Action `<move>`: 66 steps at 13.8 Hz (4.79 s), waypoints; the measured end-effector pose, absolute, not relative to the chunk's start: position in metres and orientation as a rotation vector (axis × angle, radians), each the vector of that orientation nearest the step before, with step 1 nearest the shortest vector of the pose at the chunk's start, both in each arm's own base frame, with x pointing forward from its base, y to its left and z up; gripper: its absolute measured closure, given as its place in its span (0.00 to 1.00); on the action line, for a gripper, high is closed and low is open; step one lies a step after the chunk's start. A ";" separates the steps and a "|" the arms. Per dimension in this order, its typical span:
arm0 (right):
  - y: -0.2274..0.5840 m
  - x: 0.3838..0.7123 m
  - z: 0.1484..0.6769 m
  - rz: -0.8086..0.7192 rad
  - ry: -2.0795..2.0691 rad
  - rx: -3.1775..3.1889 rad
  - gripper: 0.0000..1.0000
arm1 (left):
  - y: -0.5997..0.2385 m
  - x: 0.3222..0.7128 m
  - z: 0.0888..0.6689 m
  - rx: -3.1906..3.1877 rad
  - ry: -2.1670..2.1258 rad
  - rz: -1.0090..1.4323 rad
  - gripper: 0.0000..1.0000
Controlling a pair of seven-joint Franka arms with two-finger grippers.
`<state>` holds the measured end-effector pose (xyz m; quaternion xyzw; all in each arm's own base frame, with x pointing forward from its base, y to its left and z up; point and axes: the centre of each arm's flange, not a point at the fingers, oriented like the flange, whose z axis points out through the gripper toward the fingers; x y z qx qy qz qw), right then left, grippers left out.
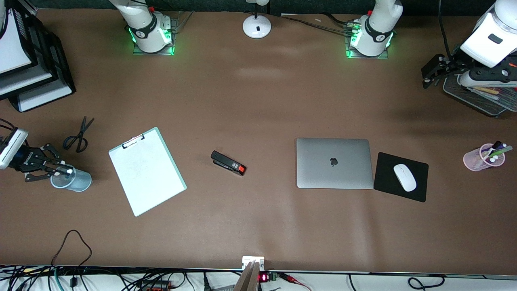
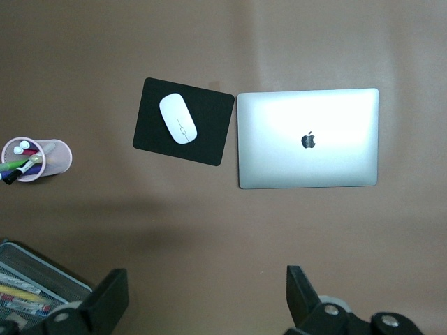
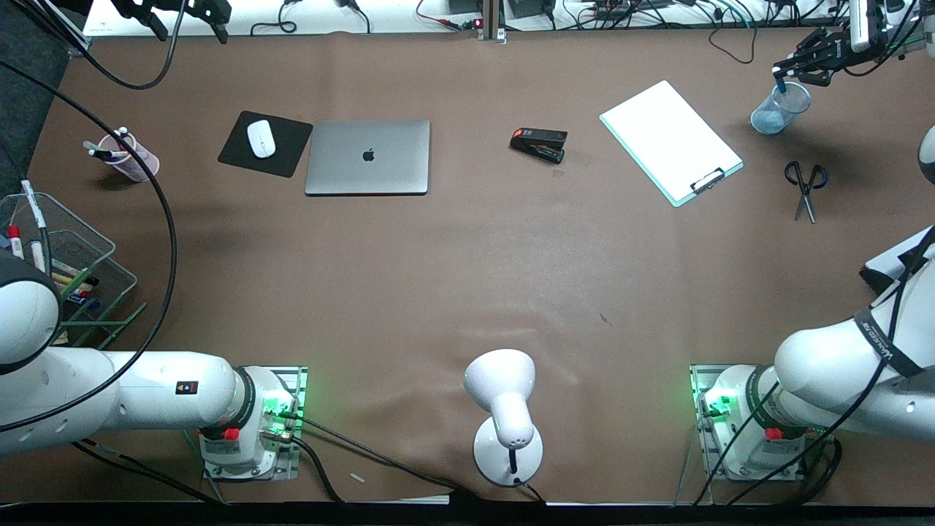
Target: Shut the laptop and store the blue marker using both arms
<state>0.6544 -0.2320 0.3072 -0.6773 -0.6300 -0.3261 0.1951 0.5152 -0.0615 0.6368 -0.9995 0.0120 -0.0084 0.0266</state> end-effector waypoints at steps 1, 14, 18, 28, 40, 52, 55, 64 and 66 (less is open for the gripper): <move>-0.236 0.653 0.305 -0.915 -1.758 -1.904 0.83 | -0.062 0.515 0.637 -3.088 0.037 -0.026 0.00; -0.268 0.655 0.262 -0.966 -1.710 -1.909 0.83 | -0.062 0.518 0.636 -3.090 0.039 -0.046 0.00; -0.273 0.651 0.239 -0.948 -1.679 -1.907 0.83 | -0.062 0.518 0.636 -3.091 0.039 -0.047 0.00; -0.269 0.648 0.249 -0.888 -1.497 -1.912 0.22 | -0.066 0.518 0.635 -3.113 0.042 -0.042 0.00; -0.166 0.699 0.432 -0.483 -1.332 -2.086 0.00 | -0.068 0.518 0.634 -3.113 0.051 -0.038 0.00; 0.022 0.692 0.497 0.034 -1.034 -2.539 0.00 | -0.070 0.518 0.633 -3.113 0.056 -0.037 0.00; 0.035 0.667 0.491 0.203 -0.785 -2.677 0.00 | -0.070 0.518 0.633 -3.113 0.055 -0.037 0.00; 0.037 0.634 0.508 0.376 -0.108 -3.122 0.00 | -0.069 0.517 0.635 -3.112 0.053 -0.040 0.00; 0.009 0.629 0.534 0.269 -0.042 -3.162 0.00 | -0.069 0.517 0.635 -3.112 0.053 -0.040 0.00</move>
